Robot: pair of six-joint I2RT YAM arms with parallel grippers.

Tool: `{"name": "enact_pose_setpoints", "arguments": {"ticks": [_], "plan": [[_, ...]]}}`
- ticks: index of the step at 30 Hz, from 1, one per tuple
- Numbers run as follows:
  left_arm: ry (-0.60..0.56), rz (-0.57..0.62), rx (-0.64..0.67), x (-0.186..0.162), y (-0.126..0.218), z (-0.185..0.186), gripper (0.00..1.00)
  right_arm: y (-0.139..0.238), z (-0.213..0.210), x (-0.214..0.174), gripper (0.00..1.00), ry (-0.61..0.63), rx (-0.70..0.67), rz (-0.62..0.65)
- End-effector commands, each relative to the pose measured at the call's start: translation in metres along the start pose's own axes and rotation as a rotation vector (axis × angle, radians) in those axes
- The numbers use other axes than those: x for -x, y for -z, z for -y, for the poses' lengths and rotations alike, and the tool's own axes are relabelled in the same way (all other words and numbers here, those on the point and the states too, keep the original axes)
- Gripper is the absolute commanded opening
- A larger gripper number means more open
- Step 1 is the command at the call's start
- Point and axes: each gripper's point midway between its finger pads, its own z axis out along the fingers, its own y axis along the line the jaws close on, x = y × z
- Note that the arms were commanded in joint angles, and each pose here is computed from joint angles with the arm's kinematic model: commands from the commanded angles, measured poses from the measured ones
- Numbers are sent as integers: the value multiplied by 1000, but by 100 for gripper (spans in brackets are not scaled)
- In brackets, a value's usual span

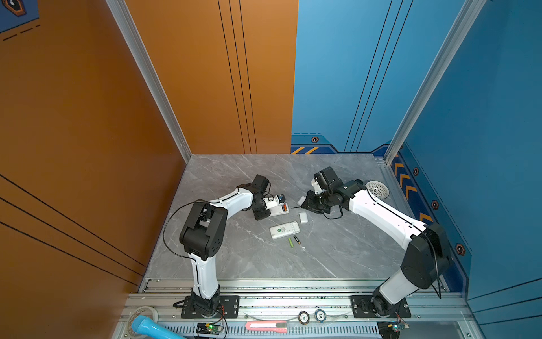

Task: Unload the batteries from the remote control
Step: 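Hold the remote with the left gripper while the right aims the screwdriver tip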

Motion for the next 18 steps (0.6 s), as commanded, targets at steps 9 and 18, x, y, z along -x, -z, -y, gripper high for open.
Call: {"name": "enact_pose_setpoints", "arguments": {"ticks": [9,18], "plan": [[125,6,4,-11,15,0,78,-2,-19,4,0,19,-12,11],[139,34,1,3,8,-17,92,-2,-23,0,0,27,-7,9]]}}
